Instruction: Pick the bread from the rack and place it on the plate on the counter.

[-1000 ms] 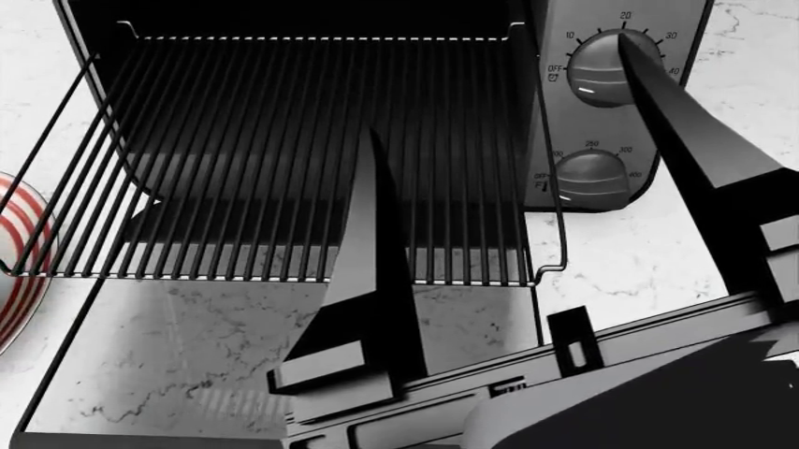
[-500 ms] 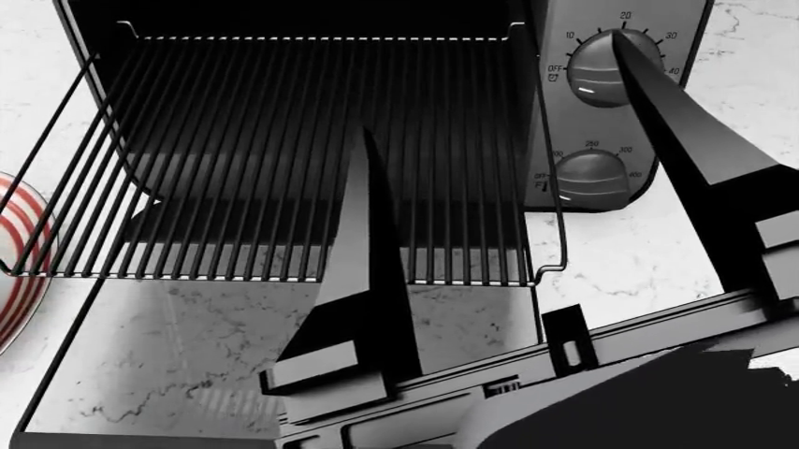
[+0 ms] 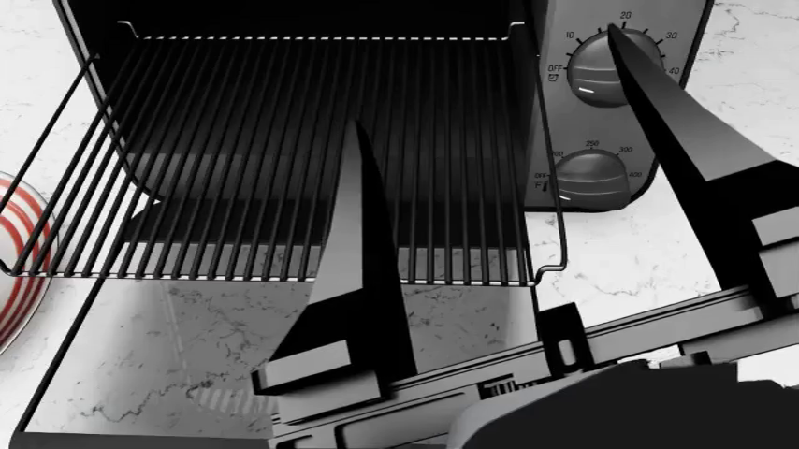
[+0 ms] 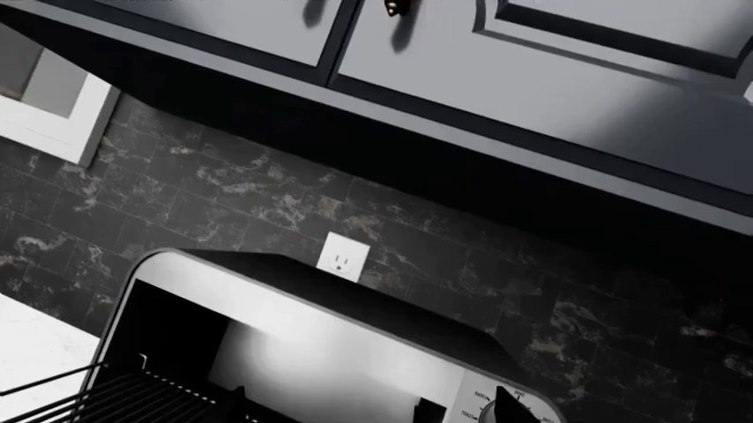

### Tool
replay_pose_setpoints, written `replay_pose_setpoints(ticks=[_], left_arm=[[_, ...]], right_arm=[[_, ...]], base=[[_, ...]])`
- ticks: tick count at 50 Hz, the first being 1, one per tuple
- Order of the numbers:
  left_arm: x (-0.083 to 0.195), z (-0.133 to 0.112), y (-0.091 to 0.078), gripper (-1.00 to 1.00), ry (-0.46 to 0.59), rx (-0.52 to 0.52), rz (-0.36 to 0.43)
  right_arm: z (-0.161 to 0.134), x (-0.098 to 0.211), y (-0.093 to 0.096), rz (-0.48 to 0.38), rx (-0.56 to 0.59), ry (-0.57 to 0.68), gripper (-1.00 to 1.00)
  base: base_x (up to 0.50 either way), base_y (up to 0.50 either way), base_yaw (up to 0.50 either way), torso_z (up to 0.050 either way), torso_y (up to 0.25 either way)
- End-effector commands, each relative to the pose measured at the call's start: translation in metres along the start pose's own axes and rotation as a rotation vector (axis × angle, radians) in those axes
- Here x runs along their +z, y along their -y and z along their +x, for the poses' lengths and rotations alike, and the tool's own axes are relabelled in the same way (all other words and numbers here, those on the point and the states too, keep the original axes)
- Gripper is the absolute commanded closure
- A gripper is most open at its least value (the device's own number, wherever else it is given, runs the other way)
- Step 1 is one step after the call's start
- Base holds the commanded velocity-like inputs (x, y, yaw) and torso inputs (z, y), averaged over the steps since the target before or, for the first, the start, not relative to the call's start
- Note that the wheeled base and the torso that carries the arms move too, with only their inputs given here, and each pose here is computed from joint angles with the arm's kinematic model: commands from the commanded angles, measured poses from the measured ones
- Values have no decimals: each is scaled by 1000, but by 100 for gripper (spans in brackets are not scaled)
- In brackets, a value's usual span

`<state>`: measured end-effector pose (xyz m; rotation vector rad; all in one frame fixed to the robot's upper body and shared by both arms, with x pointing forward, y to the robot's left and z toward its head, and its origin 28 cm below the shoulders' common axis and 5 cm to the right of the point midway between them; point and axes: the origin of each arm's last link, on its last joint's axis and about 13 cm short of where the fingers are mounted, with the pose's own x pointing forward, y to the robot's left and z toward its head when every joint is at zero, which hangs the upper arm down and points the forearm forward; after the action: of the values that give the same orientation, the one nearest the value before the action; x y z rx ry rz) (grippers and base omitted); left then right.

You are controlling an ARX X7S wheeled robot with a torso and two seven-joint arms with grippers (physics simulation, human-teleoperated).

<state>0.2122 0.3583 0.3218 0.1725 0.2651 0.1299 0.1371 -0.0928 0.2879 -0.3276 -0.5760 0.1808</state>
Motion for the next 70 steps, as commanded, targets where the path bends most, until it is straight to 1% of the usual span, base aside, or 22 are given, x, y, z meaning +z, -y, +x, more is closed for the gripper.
replay_pose_setpoints(ticks=[1, 17, 25, 35, 42, 57, 70], left_arm=[[7, -21, 0, -100, 50, 7, 35], [10, -35, -2, -100, 78, 14, 43], [15, -56, 5, -100, 94, 19, 62], [18, -80, 8, -100, 146, 25, 79], [20, -88, 9, -100, 174, 36, 96], [12, -102, 10, -100, 198, 55, 111], [6, -125, 17, -100, 255, 71, 128]], right_arm=[[0, 1, 0, 1, 1, 6, -100], [1, 1, 0, 0, 2, 12, -100], [1, 2, 1, 0, 2, 15, -100], [2, 3, 1, 1, 4, 19, -100], [2, 3, 1, 2, 5, 25, -100], [1, 2, 0, 5, 6, 26, -100], [0, 0, 0, 8, 5, 31, -100]], base=[[0, 0, 0, 0, 0], [0, 0, 0, 0, 0], [0, 0, 0, 0, 0], [0, 0, 0, 0, 0], [0, 0, 0, 0, 0], [0, 0, 0, 0, 0], [0, 0, 0, 0, 0]])
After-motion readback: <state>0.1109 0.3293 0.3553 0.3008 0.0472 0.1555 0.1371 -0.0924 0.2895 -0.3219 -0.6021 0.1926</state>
